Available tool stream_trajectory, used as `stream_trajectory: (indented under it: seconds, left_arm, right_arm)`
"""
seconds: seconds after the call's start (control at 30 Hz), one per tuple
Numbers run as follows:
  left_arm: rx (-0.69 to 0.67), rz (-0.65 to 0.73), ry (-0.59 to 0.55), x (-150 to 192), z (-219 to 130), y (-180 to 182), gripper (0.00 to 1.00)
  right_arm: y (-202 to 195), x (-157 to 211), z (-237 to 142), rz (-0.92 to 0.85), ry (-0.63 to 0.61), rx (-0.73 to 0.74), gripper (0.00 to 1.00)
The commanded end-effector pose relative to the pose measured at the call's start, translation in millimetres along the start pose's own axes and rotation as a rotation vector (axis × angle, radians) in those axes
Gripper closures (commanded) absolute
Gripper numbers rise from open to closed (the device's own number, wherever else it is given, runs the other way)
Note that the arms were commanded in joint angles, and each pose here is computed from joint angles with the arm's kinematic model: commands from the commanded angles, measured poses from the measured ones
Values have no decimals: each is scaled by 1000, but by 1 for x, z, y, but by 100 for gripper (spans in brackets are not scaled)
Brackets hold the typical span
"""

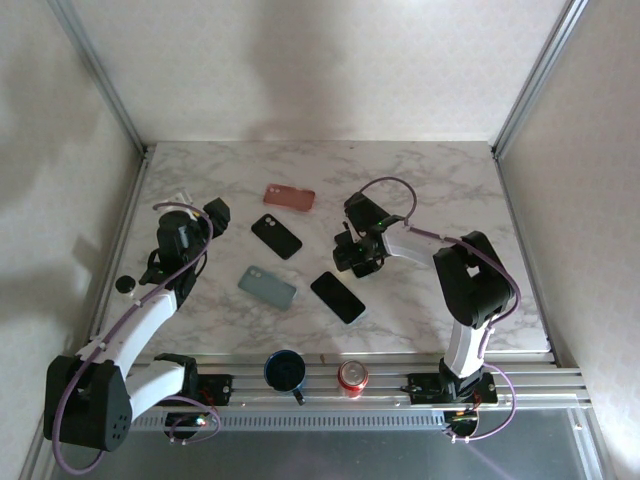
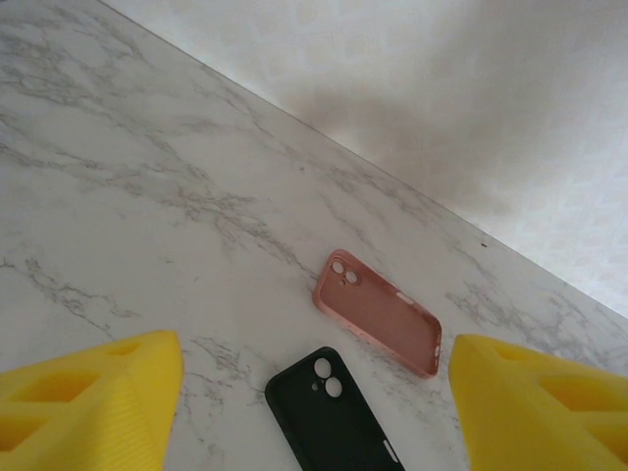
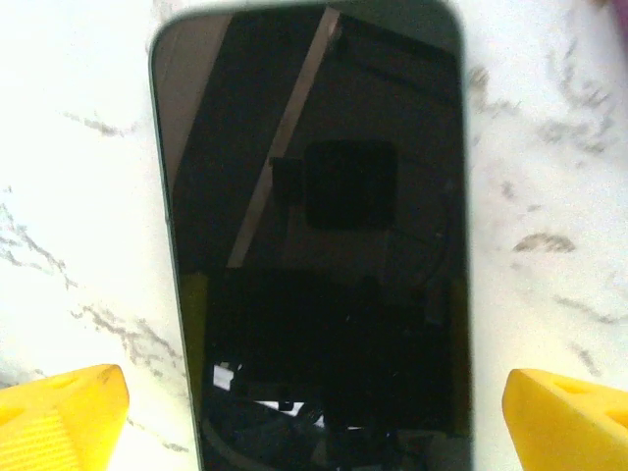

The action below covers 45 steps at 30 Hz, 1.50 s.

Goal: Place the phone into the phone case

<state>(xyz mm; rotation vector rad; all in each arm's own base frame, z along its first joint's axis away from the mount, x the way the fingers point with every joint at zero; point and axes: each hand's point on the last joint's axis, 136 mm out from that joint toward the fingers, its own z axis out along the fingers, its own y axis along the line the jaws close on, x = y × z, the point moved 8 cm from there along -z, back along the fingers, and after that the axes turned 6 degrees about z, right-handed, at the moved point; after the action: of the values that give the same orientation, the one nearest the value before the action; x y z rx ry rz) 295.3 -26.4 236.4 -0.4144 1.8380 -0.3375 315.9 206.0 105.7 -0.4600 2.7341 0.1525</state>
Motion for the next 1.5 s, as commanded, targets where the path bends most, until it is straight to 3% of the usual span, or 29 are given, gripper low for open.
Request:
stream_trajectory:
  seconds: [0.0,0.3,0.7,1.3,1.47]
  left_arm:
    - [31,33,16,1,-2,-5,28]
    - [66,57,66,6,4,-9,27]
    - [169,83,202,14,24,-23,22]
    - [367,97,415,62,68,-78,22]
    - [487,95,499,83,82,-100,24]
  right_arm:
    - [0,-8,2,-42,-1,48,2]
    - [3,-5,17,-89,45,27,6]
    - [5,-2,24,-92,101,20,37]
    - [14,-21,-34,-155,-51,-77,38]
    - [16,-19,-41,-166,-57,-107,38]
